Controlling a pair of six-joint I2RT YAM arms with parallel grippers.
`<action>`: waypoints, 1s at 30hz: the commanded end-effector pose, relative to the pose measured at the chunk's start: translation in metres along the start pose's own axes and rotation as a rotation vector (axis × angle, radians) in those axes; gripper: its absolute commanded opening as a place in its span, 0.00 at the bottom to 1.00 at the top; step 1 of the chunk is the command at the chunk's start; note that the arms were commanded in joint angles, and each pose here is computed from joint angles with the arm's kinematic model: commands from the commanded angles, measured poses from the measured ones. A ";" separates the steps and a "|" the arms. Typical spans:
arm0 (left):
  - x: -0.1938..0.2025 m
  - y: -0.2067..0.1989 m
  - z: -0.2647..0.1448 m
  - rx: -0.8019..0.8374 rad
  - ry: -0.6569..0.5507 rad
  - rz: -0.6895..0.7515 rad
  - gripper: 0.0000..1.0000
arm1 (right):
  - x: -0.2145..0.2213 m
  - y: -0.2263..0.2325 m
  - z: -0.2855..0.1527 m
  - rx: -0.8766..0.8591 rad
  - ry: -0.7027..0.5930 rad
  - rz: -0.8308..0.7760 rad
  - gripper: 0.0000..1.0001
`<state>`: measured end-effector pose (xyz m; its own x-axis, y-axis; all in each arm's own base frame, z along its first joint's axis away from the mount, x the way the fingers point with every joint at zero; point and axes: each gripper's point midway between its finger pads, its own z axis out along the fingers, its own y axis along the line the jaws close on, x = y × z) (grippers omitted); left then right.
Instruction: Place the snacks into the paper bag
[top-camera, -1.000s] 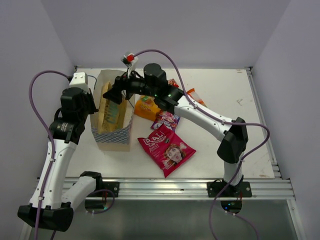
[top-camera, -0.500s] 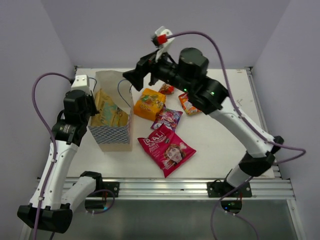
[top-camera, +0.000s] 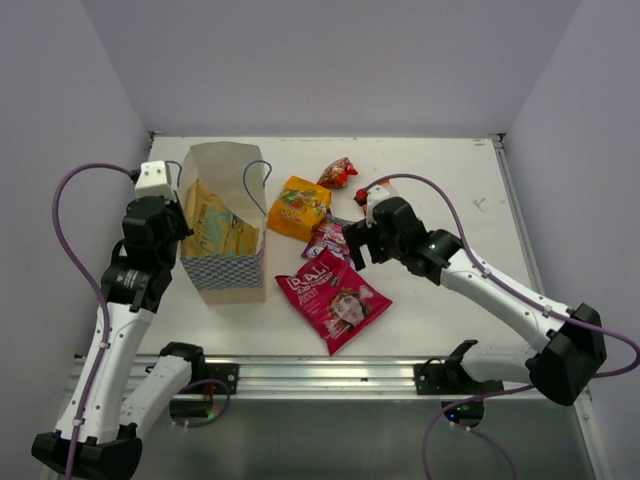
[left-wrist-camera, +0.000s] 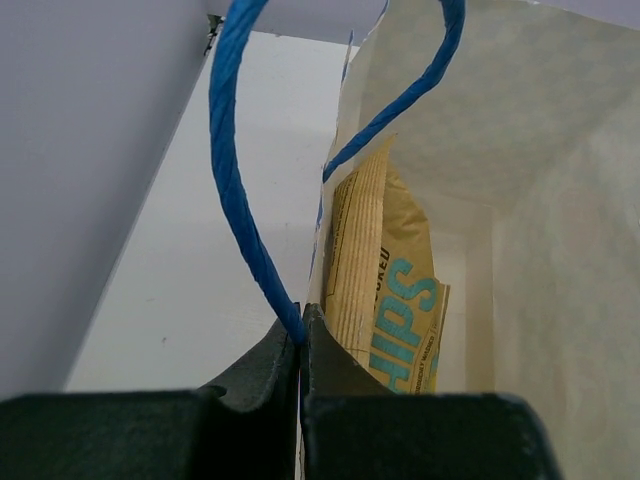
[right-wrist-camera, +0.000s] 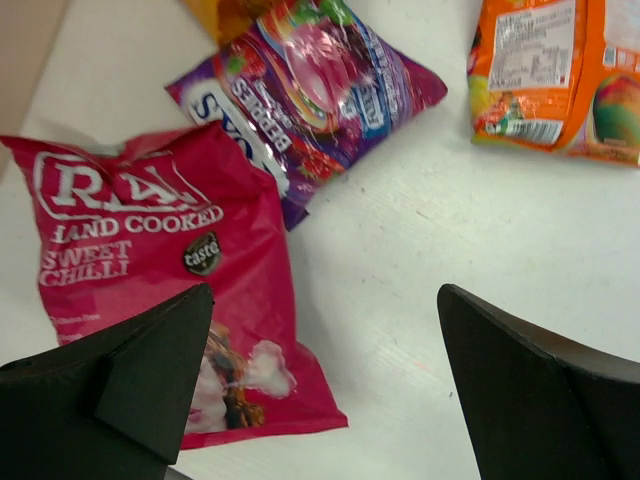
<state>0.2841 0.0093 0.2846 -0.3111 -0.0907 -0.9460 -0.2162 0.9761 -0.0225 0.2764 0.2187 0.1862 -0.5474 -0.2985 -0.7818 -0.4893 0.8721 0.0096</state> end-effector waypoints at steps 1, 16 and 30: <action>-0.022 0.007 -0.004 -0.038 -0.101 -0.022 0.00 | -0.007 0.001 -0.008 -0.028 -0.048 0.064 0.99; -0.013 0.002 0.001 -0.026 -0.072 0.001 0.00 | 0.092 0.024 0.057 -0.144 0.217 0.111 0.93; -0.006 0.004 0.008 -0.049 -0.061 0.009 0.00 | 0.105 0.029 0.058 -0.182 0.263 0.080 0.27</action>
<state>0.2900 0.0128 0.2757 -0.3130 -0.0759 -0.9467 -0.2491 0.9685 0.0047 0.2408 0.2310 0.0548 -0.7589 -0.3499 -0.5492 -0.5187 0.8347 0.1850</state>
